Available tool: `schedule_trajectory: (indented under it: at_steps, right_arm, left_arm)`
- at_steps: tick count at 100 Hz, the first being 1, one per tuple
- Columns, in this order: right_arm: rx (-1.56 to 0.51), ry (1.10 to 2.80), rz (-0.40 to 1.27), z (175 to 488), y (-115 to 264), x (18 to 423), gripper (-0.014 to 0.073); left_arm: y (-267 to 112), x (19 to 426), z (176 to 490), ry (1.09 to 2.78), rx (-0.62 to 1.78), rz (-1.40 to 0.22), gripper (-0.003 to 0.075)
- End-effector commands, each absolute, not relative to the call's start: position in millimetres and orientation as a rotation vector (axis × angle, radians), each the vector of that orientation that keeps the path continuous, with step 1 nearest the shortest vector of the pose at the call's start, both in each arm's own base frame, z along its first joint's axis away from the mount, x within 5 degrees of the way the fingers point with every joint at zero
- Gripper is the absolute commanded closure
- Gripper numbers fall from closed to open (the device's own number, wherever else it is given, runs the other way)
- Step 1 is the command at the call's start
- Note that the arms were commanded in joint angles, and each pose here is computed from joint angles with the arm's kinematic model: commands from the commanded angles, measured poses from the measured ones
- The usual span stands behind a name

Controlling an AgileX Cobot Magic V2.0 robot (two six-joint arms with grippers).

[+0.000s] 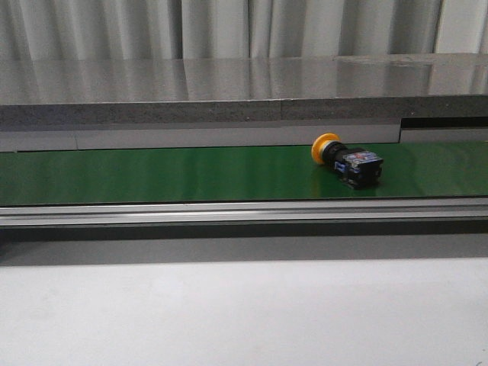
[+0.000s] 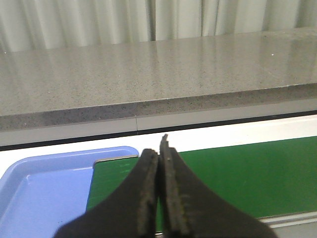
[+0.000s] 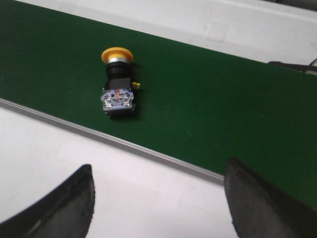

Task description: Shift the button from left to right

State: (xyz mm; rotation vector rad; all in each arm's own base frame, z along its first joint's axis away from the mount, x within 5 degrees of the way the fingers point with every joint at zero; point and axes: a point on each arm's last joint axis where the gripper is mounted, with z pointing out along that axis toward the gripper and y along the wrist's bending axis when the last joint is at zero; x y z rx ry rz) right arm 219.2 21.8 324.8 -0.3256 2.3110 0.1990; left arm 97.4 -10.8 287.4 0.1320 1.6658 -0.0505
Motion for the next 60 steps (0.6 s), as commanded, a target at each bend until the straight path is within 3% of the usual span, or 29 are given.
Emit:
schedule_trajectory:
  at_steps: [1, 30, 60]
  right_arm:
    - [-0.339, 2.225, 0.176, 340, 22, 238, 0.0044]
    - [-0.396, 2.32, 0.178, 320, 22, 289, 0.0044]
    - [-0.502, 2.382, 0.185, 295, 31, 314, 0.0044]
  left_arm:
    - [-10, 98, 304, 1.566, 0.102, -0.052, 0.074]
    - [-10, 98, 304, 1.566, 0.102, -0.052, 0.074]
    - [-10, 98, 304, 1.566, 0.102, -0.052, 0.074]
